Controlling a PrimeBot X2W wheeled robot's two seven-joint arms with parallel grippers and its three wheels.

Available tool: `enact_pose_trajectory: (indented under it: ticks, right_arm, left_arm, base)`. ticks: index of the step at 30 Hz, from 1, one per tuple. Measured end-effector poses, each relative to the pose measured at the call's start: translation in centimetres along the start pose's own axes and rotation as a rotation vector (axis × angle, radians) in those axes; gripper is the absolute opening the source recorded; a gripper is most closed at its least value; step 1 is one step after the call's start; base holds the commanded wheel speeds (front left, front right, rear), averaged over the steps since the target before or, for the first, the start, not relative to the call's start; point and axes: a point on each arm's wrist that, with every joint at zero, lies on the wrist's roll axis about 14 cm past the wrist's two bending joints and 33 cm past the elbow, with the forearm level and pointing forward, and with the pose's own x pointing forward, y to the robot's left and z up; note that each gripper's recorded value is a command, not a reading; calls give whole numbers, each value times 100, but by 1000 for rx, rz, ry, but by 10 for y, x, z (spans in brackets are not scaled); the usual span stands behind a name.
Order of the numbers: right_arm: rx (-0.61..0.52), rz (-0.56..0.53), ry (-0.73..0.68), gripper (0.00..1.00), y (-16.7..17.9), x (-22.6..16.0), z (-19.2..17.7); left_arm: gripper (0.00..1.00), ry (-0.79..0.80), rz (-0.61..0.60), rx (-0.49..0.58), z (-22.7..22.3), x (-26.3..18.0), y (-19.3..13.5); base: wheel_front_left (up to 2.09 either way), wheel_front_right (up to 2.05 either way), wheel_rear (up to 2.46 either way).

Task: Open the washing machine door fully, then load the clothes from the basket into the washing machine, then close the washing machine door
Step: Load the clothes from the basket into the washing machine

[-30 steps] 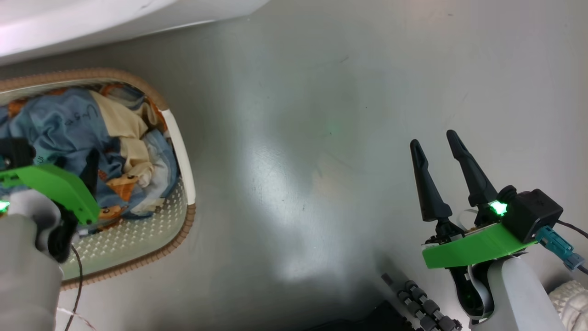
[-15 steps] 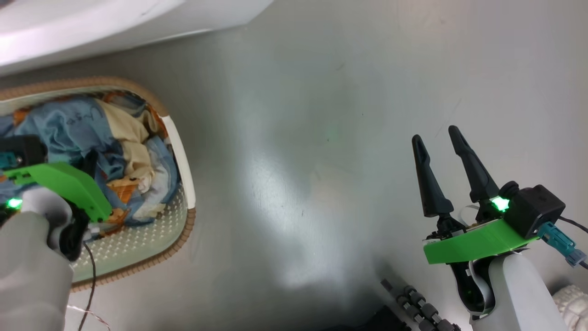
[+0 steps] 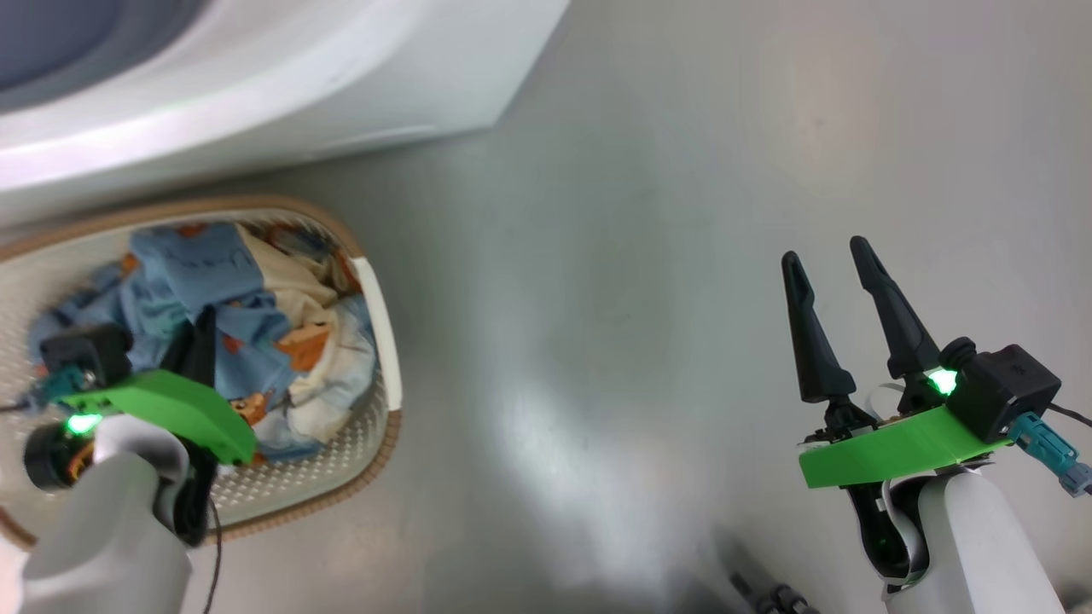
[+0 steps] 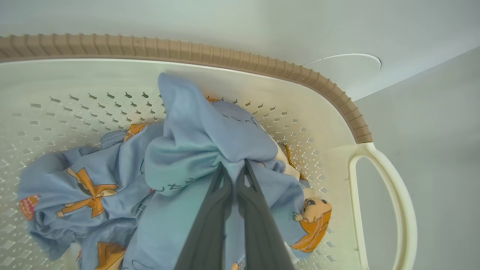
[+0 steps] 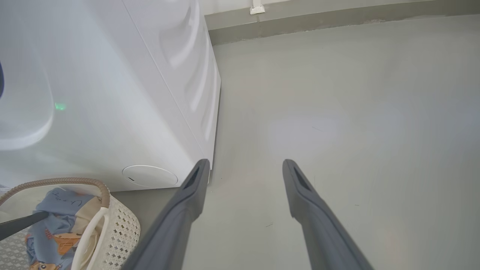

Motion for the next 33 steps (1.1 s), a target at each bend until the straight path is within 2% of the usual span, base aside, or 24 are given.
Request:
enact_pose_trajectory:
  ticks: [9,17,33]
  right_arm:
    - [-5,34,-77,100,10,-8,33]
    - [2,84,-127,100,26,-22,57]
    - [13,137,-206,100,43,-55,90]
  left_arm:
    - [0,-173,-3,-3,46,-42,-11]
    - [0,-335,6,-1,73,-100,-21]
    - [0,-646,-14,89,131,-192,-57]
  base:
    - [0,0,0]
    - [0,0,0]
    - [0,0,0]
